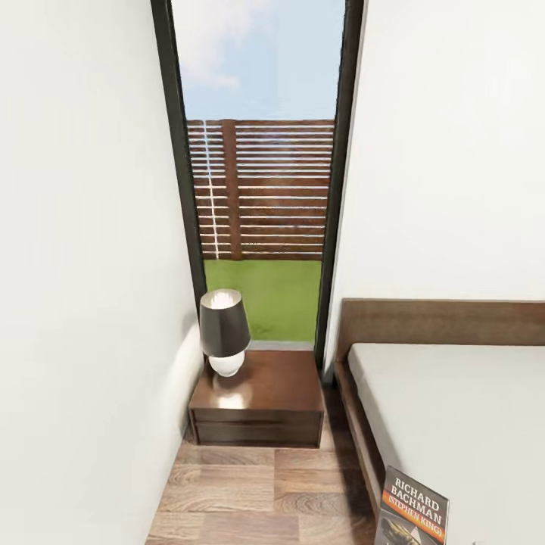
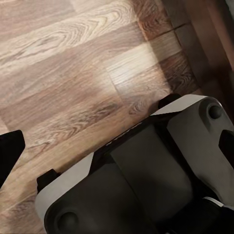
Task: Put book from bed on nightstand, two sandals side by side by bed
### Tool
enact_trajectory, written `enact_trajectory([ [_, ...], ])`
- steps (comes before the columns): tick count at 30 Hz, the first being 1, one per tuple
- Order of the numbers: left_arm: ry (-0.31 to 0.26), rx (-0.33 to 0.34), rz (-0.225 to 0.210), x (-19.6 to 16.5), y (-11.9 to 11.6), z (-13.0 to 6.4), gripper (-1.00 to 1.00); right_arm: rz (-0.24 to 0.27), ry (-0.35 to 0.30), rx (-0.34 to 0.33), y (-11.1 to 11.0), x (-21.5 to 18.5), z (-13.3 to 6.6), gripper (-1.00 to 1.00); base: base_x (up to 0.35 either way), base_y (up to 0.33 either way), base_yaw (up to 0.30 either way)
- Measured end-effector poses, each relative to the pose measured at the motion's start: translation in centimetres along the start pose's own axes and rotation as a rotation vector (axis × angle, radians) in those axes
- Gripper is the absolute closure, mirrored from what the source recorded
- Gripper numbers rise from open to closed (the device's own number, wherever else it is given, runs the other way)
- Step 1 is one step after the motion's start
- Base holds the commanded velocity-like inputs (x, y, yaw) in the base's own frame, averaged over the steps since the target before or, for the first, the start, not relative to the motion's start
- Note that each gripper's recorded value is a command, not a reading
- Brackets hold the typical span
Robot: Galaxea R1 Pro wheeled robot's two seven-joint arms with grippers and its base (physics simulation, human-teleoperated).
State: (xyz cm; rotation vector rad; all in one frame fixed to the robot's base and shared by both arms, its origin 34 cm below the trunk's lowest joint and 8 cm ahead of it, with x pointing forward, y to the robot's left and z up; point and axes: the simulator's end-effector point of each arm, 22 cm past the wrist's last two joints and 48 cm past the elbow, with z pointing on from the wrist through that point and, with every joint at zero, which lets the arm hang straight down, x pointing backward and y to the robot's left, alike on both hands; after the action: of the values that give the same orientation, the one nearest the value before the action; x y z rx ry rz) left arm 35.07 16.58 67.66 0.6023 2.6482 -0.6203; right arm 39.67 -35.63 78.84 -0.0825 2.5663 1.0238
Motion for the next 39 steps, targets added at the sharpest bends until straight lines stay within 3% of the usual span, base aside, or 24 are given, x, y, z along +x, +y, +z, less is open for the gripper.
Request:
enact_trajectory([
  [9, 0.0, 0.0, 0.0, 0.0, 0.0, -0.01, -1.0, 0.0, 0.0, 0.0, 0.01, 0.01, -0.01, 1.0, 0.075, 0.0, 0.012],
  [39, 0.0, 0.0, 0.0, 0.0, 0.0, -0.01, -1.0, -0.001, 0.003, 0.0, 0.0, 0.08, -0.01, 1.0, 0.3, 0.0, 0.0],
])
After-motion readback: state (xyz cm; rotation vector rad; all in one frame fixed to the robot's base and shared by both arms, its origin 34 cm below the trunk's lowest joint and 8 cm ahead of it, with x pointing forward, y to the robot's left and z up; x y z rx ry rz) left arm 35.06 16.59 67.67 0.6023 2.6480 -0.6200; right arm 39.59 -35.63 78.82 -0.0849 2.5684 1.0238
